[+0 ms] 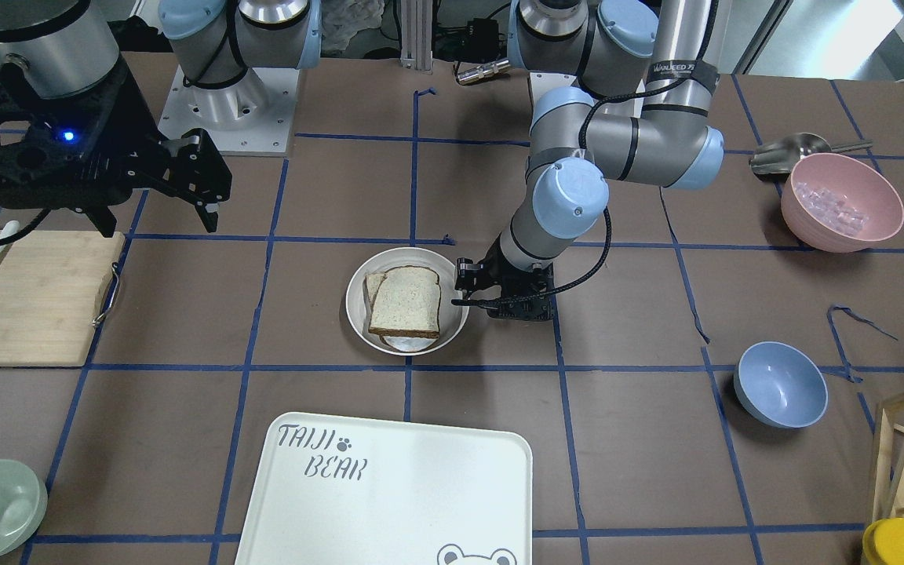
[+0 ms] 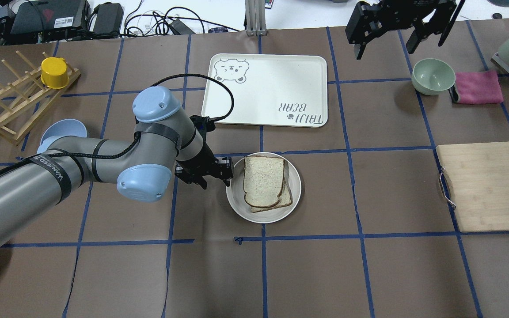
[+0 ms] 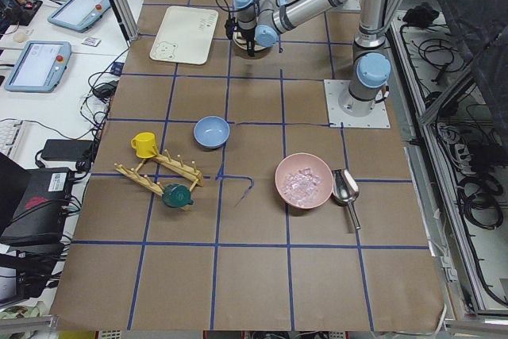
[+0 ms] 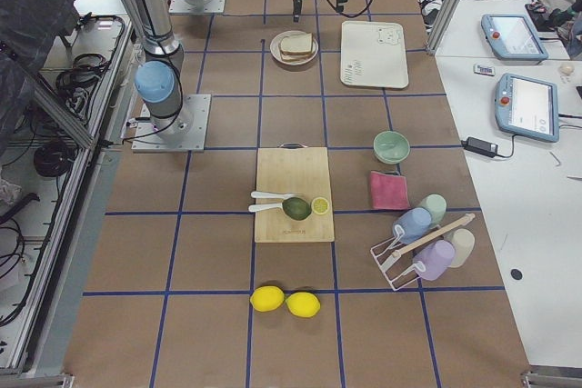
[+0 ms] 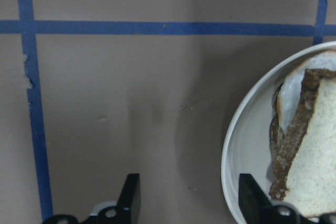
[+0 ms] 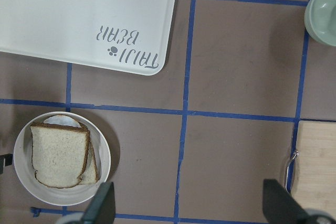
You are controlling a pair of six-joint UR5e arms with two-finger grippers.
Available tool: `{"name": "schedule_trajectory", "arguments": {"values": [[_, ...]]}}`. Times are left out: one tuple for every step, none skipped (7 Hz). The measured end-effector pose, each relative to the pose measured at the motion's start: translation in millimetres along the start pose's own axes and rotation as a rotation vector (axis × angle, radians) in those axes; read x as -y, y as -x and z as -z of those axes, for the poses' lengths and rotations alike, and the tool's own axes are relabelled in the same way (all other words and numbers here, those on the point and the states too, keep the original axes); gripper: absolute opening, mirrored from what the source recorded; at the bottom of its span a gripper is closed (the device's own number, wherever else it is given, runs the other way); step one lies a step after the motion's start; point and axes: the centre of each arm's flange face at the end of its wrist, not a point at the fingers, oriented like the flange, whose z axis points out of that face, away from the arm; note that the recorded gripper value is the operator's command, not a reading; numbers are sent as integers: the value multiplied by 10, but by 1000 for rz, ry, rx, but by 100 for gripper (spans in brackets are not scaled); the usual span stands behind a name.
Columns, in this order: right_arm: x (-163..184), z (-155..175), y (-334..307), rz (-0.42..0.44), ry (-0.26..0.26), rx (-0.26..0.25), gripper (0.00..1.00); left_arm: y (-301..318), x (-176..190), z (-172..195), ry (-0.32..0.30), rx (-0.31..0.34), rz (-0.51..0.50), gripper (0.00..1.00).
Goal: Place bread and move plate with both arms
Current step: 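Grasp the rim of the white plate with the left gripper, then slide the plate with the left gripper onto the white bear tray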
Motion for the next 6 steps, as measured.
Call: {"name": "schedule_trajectory", "arguments": {"values": [[-6, -30, -8, -2, -1, 1, 100, -22, 20, -75, 5, -9, -3, 60], [-6, -41, -10, -1, -3, 1, 100, -38, 43, -147, 10, -23, 0, 19], [-6, -46, -12, -1, -4, 1, 100, -51, 67, -210, 18, -42, 15, 0], [-7, -49, -11, -1, -4, 1, 100, -57, 85, -256, 26, -51, 34, 0], [-10, -55, -2, 1, -2, 1, 100, -59, 97, -272, 28, -53, 43, 0], [-14, -58, 7, 3, 0, 1, 100, -64, 103, -259, 24, -55, 51, 0]]}}
